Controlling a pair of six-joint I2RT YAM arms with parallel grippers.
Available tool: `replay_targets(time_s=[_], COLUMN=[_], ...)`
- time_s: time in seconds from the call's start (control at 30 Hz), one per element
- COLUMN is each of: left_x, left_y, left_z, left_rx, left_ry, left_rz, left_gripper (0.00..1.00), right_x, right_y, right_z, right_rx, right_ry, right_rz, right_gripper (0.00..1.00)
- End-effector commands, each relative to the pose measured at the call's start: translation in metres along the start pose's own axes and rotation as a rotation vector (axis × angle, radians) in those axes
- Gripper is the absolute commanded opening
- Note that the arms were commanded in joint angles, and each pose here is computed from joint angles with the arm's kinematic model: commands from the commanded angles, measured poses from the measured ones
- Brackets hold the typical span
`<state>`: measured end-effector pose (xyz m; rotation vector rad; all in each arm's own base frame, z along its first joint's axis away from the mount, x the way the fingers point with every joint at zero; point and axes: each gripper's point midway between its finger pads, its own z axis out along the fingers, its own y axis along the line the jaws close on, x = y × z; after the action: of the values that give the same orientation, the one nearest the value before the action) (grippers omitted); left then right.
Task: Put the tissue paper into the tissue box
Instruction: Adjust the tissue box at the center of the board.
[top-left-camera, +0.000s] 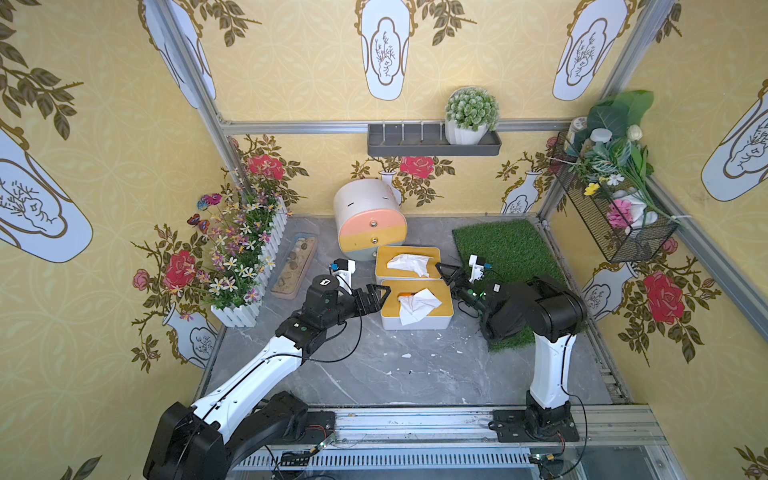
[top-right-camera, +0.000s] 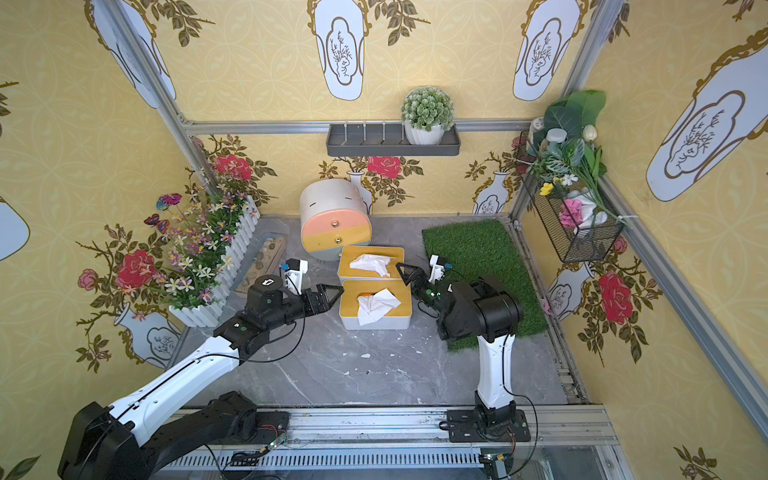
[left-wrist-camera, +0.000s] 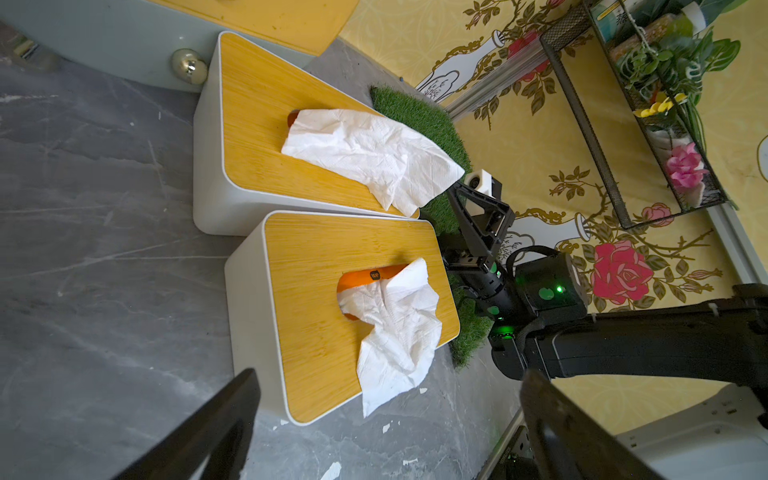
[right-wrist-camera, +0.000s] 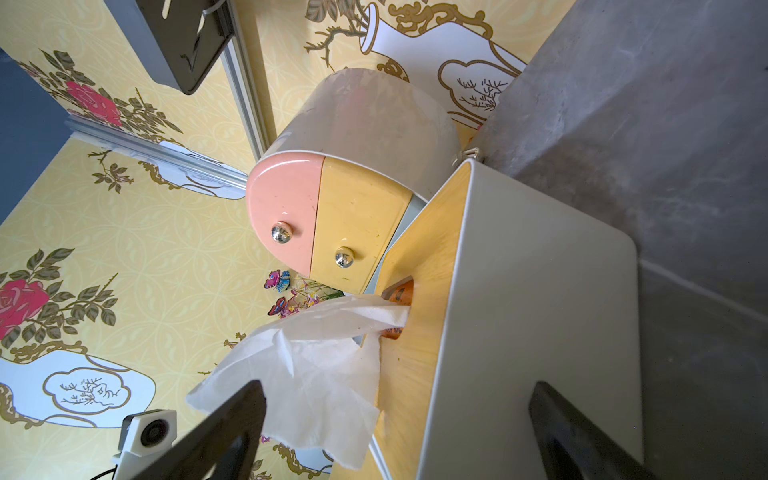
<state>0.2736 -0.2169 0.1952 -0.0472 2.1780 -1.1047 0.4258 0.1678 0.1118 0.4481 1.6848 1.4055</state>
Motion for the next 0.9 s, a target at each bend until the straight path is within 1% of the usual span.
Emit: replay_targets(time_s=[0.0,0.17,0.37,0.43,0.63,0.73,0.87], left_x=[0.002,0.001,0.002,0.003,0.005,0.007,0.009], left_y=[0.004,0.006,0.010,0.011,0.012,0.012,0.012], left_z=[-0.002,-0.006,-0.007,-0.007,-0.005,0.000,0.007], left_rx=[-0.016,-0.032,-0.037,-0.038,-0.034,-0.023,-0.006], left_ry=[-0.002,-0.013,-0.021,-0.019,-0.020,-0.006,0.013], left_rz=[0.013,0.027,0.025,0.023,0.012,-0.001,-0.020], left_gripper=[1.00,1.00,1.00,1.00,1.00,1.00,1.00], right_x=[-0.011,-0.024,-0.027,-0.023,0.008,0.023,0.038], right_y=[0.033,0.039,0.048,0.052,0.058,0.058,0.060], right_z=[-0.003,-0.024,-0.063,-0.074,-0.100,-0.106,-0.103], right_rx=[-0.129,-0.114,-0.088,-0.085,-0.057,-0.031,-0.013], right_ry=[-0.046,-0.086,-0.118,-0.116,-0.090,-0.075,-0.051], right_rz=[-0.047,-0.074,-0.071,-0.063,-0.023,-0.018,-0.026], right_gripper=[1.00,1.00,1.00,1.00,1.00,1.00,1.00])
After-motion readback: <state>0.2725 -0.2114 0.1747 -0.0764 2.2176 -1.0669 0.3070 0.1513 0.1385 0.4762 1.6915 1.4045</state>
